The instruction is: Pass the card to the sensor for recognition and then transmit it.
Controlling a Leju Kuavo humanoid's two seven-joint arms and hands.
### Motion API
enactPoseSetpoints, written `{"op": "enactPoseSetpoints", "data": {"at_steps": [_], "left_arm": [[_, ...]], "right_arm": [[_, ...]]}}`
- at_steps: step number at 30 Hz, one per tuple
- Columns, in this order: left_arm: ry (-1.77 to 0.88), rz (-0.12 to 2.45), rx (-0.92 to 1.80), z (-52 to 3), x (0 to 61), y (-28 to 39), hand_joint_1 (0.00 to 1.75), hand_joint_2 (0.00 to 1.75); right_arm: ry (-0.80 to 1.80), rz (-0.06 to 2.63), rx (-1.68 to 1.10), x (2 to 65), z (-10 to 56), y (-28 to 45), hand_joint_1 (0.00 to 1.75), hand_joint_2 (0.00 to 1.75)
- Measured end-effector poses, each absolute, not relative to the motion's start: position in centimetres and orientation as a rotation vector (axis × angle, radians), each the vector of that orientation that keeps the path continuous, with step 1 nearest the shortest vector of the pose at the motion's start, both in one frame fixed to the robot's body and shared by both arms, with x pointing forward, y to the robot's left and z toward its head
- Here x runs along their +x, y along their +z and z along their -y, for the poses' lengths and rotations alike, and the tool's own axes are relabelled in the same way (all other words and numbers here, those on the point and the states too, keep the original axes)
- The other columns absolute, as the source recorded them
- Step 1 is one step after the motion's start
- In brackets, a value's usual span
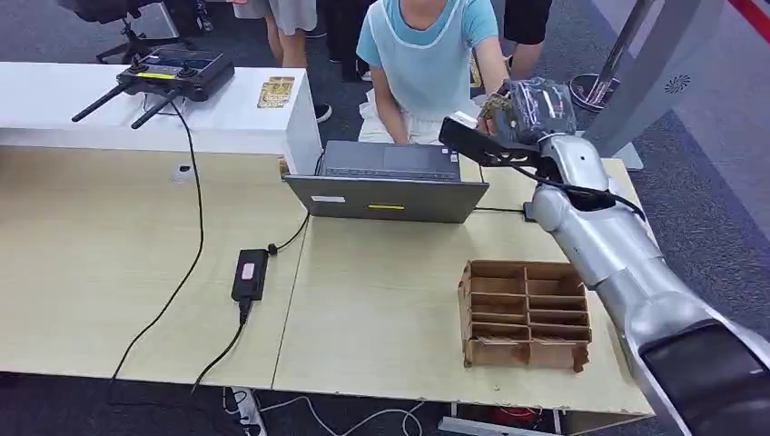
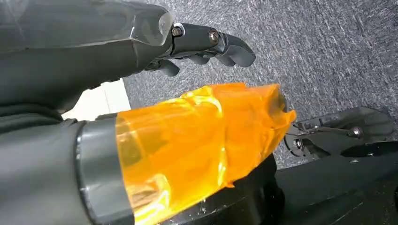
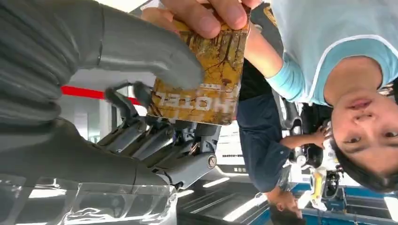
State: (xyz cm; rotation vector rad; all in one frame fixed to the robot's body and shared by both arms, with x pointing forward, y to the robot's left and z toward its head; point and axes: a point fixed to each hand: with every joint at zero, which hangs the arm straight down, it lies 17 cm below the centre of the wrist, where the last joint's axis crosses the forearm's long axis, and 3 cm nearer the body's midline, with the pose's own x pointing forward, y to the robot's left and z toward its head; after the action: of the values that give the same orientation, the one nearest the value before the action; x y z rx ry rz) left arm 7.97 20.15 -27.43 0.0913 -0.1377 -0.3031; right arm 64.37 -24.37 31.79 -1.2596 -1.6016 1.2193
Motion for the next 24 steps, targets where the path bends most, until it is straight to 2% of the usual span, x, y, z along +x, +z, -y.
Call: {"op": "enactPoseSetpoints", "data": {"at_steps": [18,24], "left_arm": [[-0.322,0.123,0.085,-20.0,7.4,-27.5,0.0,0.0],[-0.284,0.118,0.076,-19.9,7.3,-27.5,0.0,0.0]], "right_arm": [[1.014,1.73,-1.164,62.5,28.8,31.9,0.0,1.75],[0.51,2.069,-0.548,57.1,27.5,33.2,0.0,1.75]]}}
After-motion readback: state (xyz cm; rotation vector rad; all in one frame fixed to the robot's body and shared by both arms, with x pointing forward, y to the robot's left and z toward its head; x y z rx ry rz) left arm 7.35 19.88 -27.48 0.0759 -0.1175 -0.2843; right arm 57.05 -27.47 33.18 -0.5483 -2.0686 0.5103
